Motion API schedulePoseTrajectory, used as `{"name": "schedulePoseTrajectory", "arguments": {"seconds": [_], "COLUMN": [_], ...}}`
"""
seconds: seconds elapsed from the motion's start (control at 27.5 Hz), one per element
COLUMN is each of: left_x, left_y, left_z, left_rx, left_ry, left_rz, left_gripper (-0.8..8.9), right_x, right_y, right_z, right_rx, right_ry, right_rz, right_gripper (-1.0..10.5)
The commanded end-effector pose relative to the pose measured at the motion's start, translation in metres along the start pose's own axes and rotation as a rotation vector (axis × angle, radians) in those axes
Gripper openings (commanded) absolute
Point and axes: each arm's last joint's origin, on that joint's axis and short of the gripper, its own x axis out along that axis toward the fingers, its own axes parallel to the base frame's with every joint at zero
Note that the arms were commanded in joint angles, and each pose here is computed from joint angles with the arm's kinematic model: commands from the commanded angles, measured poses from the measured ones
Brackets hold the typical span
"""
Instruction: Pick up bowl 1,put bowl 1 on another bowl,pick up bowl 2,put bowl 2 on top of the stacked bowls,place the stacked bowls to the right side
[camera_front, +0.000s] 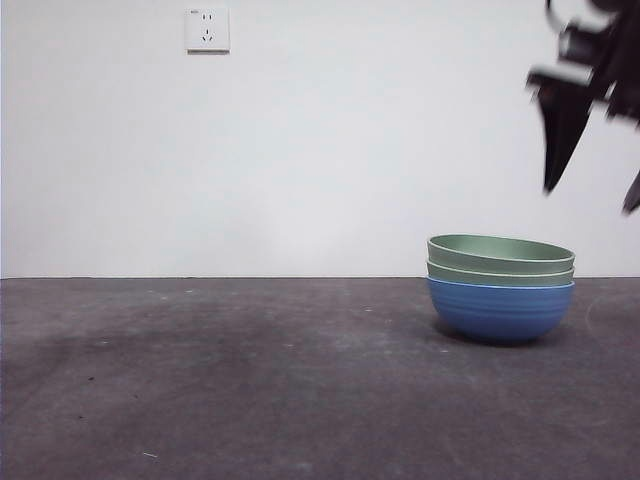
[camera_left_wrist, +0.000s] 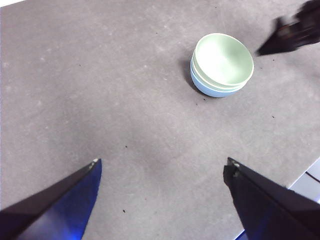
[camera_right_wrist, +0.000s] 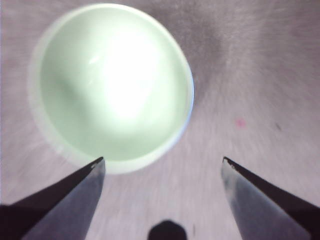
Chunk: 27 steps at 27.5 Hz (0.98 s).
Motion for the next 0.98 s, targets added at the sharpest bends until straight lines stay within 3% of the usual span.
{"name": "schedulePoseTrajectory", "arguments": {"seconds": [0.04, 0.4, 0.66, 0.73, 0.8, 0.84, 0.98], "left_x": [0.0, 0.0, 0.0, 0.0, -0.001, -0.001, -0.001], "left_y": [0.0, 0.0, 0.0, 0.0, 0.0, 0.0, 0.0], "left_z": [0.001, -0.002, -0.006, -0.007, -0.008, -0.008, -0.008], "left_rx": [0.015, 0.036, 0.035, 0.034, 0.035, 0.038, 0.04], "left_ry": [-0.009, 0.021, 0.062, 0.073, 0.081, 0.084, 0.088], "left_rz": [0.001, -0.003, -0.003, -0.002, -0.002, -0.002, -0.003], "left_gripper": [4.09, 4.08, 3.96, 2.74, 0.79, -0.25, -0.08], "right_x": [-0.031, -0.112, -0.138, -0.143, -0.145, -0.146, -0.146], "right_y": [0.007, 0.035, 0.041, 0.04, 0.04, 0.04, 0.039], "right_z": [-0.015, -0.084, -0.115, -0.12, -0.123, -0.124, -0.125], "right_rx": [-0.043, -0.18, -0.234, -0.243, -0.262, -0.276, -0.28], "right_ry": [-0.023, 0.006, -0.002, -0.004, -0.008, -0.009, -0.006], "right_rz": [0.011, 0.075, 0.115, 0.121, 0.124, 0.124, 0.123], "right_gripper": [3.8, 3.8, 3.6, 2.3, 0.3, -0.2, -0.1]}}
